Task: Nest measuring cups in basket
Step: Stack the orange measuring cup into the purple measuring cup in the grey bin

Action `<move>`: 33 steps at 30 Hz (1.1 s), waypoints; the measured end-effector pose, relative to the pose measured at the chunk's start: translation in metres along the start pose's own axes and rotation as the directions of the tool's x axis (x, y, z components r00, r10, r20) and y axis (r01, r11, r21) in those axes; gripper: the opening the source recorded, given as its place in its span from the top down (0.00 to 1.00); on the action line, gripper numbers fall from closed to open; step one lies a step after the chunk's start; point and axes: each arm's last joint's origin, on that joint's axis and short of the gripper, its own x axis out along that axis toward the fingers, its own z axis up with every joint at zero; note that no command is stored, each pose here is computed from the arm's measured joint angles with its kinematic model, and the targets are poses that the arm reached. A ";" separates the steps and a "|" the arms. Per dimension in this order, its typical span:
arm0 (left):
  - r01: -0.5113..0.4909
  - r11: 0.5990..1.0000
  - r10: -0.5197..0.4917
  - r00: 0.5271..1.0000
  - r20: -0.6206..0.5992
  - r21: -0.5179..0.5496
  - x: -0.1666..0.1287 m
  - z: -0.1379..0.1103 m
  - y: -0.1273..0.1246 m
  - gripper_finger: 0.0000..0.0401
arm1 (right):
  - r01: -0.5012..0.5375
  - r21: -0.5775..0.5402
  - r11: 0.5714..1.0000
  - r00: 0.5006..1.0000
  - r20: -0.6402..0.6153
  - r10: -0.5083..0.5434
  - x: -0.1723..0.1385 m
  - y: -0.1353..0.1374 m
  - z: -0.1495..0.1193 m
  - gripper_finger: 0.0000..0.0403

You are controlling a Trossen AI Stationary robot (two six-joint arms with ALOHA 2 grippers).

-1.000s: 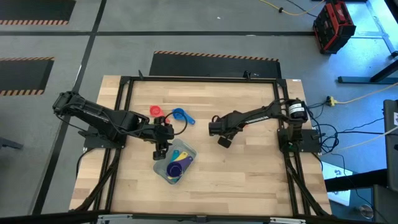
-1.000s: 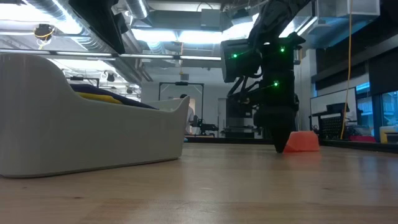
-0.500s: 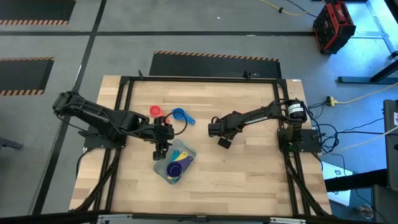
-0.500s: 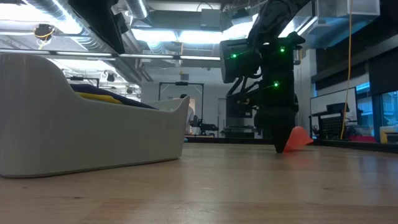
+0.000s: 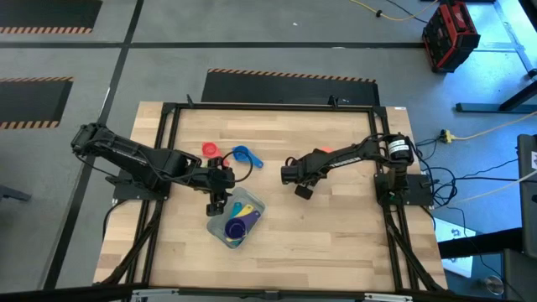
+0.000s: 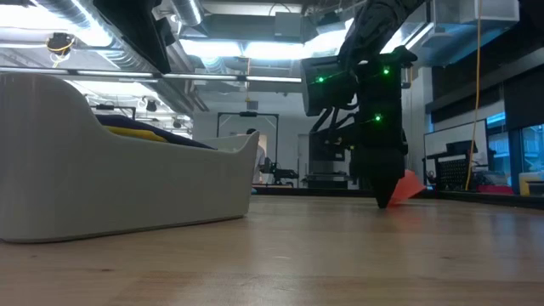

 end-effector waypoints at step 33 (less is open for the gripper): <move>0.000 1.000 0.000 1.000 0.000 -0.001 0.000 0.000 0.000 0.73 | -0.180 -0.050 0.982 0.975 0.126 0.185 -0.093 -0.007 0.047 0.86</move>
